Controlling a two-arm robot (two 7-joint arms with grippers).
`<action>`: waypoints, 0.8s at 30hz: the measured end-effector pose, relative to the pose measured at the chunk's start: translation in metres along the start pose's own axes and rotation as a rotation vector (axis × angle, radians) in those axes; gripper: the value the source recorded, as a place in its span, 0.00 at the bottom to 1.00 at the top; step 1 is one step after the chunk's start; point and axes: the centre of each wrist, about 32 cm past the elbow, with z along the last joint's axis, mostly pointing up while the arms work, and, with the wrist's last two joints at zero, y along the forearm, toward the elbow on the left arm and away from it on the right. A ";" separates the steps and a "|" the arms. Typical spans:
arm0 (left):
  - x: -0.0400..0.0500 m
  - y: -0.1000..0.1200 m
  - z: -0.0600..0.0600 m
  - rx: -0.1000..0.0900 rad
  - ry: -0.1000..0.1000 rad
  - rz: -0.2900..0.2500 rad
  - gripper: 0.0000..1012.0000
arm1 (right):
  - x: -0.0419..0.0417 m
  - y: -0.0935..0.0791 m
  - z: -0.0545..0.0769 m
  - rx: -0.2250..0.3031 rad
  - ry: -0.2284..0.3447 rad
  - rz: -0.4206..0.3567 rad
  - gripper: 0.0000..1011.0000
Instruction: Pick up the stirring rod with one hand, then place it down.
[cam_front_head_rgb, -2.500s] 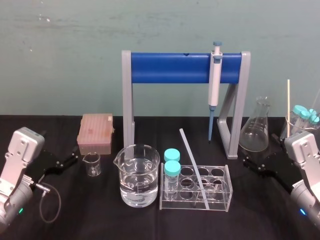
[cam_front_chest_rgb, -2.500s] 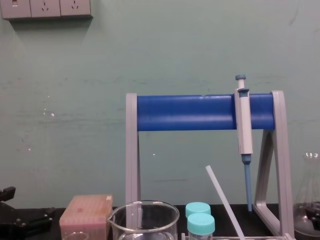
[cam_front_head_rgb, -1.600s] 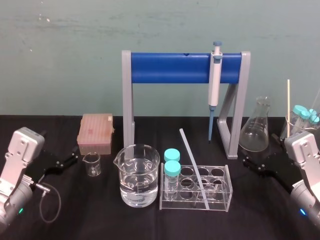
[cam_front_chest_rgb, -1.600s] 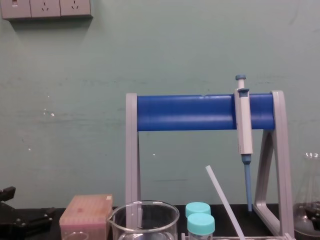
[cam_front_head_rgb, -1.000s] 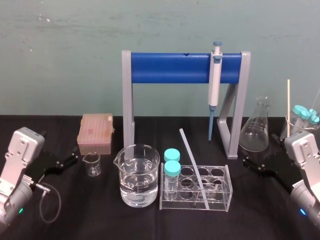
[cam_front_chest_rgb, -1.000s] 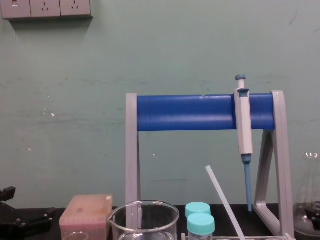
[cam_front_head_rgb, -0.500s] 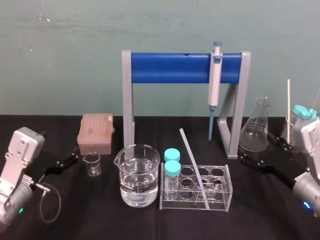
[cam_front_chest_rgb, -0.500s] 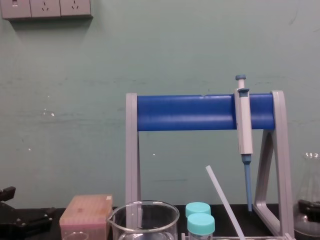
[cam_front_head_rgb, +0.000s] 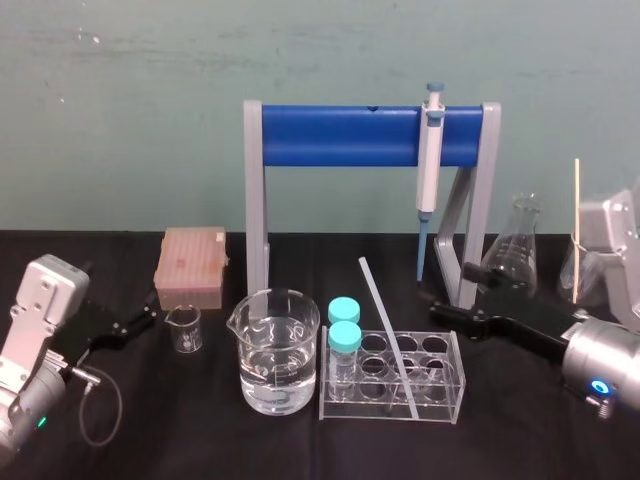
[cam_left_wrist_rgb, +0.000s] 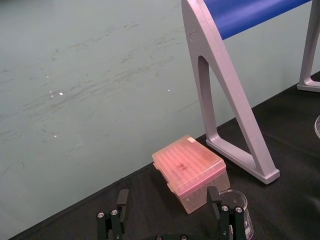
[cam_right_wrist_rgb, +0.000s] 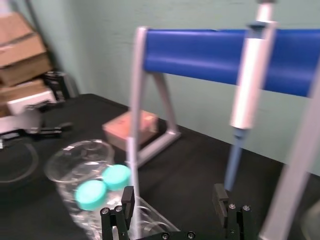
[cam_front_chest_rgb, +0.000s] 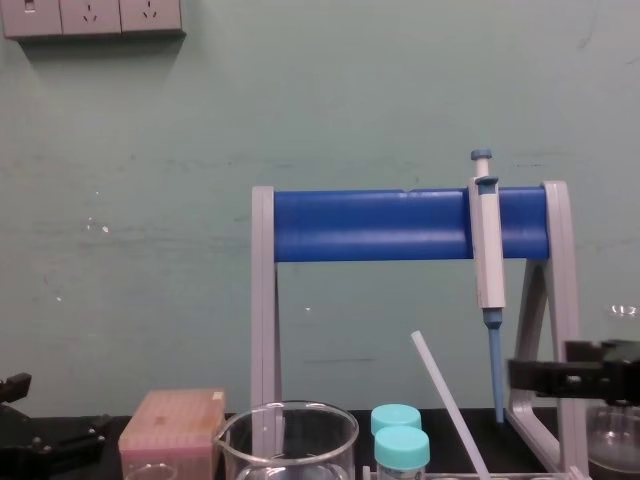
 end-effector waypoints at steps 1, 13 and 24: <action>0.0000 0.000 0.000 0.000 0.000 0.000 0.99 | -0.0006 0.001 0.001 0.000 0.001 0.012 0.99; 0.0000 0.000 0.000 0.000 0.000 0.000 0.99 | -0.0067 0.033 0.008 -0.029 -0.009 0.148 0.99; 0.0000 0.000 0.000 0.000 0.000 0.000 0.99 | -0.0051 0.064 0.008 -0.041 -0.015 0.174 0.99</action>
